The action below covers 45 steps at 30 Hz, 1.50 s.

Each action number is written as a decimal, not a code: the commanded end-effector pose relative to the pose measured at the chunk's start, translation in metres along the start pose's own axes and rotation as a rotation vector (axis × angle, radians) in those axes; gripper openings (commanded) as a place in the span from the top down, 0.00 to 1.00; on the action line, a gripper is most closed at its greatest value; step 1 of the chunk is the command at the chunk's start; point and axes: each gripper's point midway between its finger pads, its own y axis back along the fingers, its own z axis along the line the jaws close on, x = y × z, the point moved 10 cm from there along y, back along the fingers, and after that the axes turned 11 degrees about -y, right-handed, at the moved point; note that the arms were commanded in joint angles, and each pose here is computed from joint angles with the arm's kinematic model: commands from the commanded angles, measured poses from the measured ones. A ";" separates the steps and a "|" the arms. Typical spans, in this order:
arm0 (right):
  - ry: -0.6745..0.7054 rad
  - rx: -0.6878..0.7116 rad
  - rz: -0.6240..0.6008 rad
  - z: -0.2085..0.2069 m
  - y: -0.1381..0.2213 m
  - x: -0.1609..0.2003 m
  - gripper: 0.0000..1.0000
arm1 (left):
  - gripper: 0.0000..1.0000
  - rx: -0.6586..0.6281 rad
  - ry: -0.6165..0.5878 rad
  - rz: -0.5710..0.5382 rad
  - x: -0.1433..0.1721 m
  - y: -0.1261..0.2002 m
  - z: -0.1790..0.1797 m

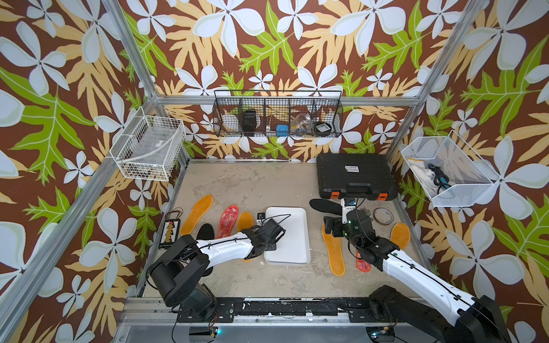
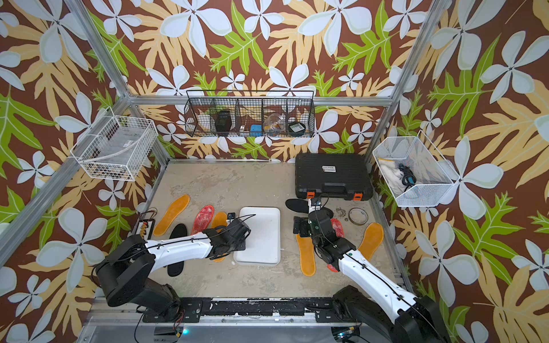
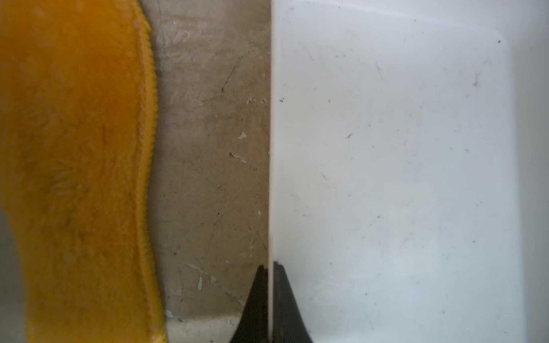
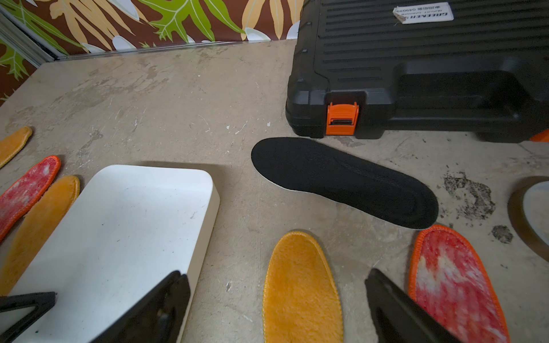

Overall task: Put the insoles into the storage box
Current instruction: Move the storage box to the center of the board, then pick up the insole from the center of the board.

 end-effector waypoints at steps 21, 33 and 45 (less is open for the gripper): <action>0.066 -0.286 0.060 0.030 0.012 0.003 0.00 | 0.39 -0.094 0.000 -0.294 -0.048 0.097 0.044; 0.163 -0.370 0.107 0.055 0.017 0.019 0.00 | 0.11 -0.054 0.076 -0.032 -0.034 0.030 0.093; 0.413 -0.522 0.144 0.121 0.030 0.055 0.00 | 0.08 -0.089 0.066 0.094 -0.021 -0.012 0.089</action>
